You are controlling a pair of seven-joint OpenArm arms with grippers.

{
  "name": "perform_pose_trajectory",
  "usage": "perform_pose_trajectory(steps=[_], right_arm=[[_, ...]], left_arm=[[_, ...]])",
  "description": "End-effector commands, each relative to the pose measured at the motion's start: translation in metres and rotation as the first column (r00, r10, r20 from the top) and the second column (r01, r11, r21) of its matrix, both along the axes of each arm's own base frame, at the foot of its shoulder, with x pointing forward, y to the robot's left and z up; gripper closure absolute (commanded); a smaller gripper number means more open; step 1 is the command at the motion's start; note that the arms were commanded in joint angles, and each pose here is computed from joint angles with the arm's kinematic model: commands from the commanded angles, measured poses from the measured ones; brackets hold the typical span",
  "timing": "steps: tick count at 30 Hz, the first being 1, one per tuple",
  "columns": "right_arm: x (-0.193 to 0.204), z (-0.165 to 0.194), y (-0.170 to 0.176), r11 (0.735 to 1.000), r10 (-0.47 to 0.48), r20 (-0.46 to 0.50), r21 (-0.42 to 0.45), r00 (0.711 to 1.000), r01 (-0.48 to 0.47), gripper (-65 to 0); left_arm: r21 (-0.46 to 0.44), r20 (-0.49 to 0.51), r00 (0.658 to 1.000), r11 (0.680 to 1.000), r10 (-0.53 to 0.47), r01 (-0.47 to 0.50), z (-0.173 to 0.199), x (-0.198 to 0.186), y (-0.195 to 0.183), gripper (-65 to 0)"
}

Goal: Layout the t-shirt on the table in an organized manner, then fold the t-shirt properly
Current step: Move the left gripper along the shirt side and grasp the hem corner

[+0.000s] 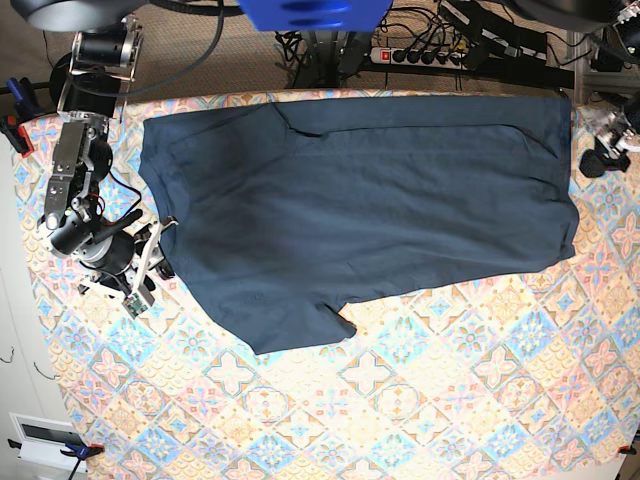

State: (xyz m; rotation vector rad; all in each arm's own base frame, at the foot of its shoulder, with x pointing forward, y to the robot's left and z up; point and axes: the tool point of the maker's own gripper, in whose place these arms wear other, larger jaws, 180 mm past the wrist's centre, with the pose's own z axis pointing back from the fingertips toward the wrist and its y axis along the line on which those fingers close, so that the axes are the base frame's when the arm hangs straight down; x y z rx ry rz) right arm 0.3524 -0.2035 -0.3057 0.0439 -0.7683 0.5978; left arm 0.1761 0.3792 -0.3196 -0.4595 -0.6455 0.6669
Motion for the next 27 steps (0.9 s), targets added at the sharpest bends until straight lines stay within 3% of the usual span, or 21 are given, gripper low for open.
perform_pose_trajectory(steps=[1, 7, 14, 20, 27], right_arm=[[0.009, 0.016, -0.002, 1.0, 0.004, 0.054, 0.001, 0.999, -0.004, -21.0], [0.009, 0.016, -0.002, 1.0, 0.003, 0.052, 0.002, 0.999, -0.003, -21.0], [0.01, 0.017, -0.002, 1.0, 0.004, 0.057, 0.002, 0.998, -0.004, -21.0], [0.01, 0.018, -0.003, 1.0, 0.002, 0.057, 0.003, 0.998, -0.002, -21.0], [0.01, 0.018, -0.003, 1.0, 0.002, 0.057, 0.003, 0.998, -0.002, -21.0]], left_arm=[[0.012, 0.093, 0.996, 1.0, -0.009, 0.008, 0.025, 0.02, 0.004, -55.9], [0.044, 0.191, 0.981, 0.998, 0.029, -0.038, 0.044, 0.062, 0.017, -55.9], [-0.1, 0.155, 0.98, 0.989, 0.125, -0.111, 0.008, 0.106, 0.019, -55.9], [-0.126, 0.153, 0.96, 0.969, 0.233, -0.215, -0.007, 0.132, 0.037, -55.9], [-0.165, 0.12, 0.949, 0.948, 0.293, -0.272, -0.028, 0.16, 0.032, -55.9]])
